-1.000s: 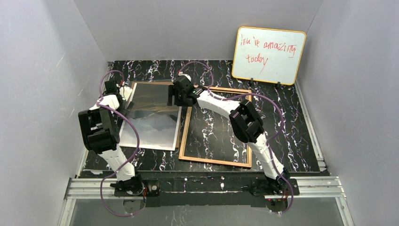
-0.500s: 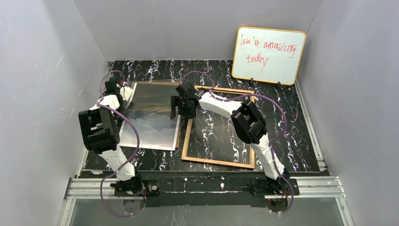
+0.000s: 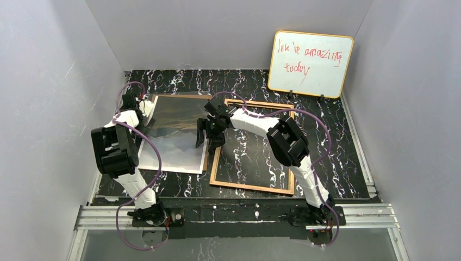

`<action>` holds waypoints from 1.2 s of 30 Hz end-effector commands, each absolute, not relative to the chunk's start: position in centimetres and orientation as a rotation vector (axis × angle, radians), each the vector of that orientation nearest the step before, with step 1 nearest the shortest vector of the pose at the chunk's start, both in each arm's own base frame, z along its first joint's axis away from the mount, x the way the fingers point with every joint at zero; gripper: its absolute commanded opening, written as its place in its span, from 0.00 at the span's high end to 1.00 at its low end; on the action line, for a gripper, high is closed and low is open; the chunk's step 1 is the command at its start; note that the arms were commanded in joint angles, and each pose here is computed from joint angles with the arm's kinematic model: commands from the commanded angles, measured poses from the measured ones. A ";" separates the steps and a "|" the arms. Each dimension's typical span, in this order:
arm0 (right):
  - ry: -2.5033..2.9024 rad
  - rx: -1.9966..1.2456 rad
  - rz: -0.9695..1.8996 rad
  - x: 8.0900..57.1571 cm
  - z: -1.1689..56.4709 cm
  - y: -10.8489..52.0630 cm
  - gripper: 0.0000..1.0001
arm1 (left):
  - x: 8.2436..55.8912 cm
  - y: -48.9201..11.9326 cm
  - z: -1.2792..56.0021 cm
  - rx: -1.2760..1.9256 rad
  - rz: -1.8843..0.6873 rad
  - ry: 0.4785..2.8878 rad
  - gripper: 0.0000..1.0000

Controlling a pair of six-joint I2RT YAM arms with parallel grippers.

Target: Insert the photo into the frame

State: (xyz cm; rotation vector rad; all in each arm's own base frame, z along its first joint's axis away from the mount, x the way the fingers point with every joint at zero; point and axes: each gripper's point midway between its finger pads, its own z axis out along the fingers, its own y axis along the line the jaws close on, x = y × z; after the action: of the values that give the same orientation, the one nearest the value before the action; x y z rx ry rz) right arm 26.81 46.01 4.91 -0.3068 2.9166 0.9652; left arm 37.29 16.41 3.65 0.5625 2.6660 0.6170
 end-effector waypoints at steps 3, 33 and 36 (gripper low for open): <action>2.870 -0.304 1.162 25.8 8.9 47.2 0.23 | 30.3 12.4 -3.2 0.678 0.308 2.940 0.02; 2.885 -0.239 0.856 25.3 6.4 45.7 0.21 | 29.8 12.3 -3.8 0.711 0.305 2.954 0.11; 2.891 -0.247 0.797 25.0 5.6 45.5 0.20 | 29.9 12.3 -3.8 0.710 0.303 2.954 0.11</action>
State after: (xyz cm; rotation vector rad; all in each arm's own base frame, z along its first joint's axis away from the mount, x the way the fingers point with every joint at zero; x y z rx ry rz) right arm 25.48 46.26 6.72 -0.2112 2.8732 0.9260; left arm 37.25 16.16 3.59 0.5985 2.6495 0.6384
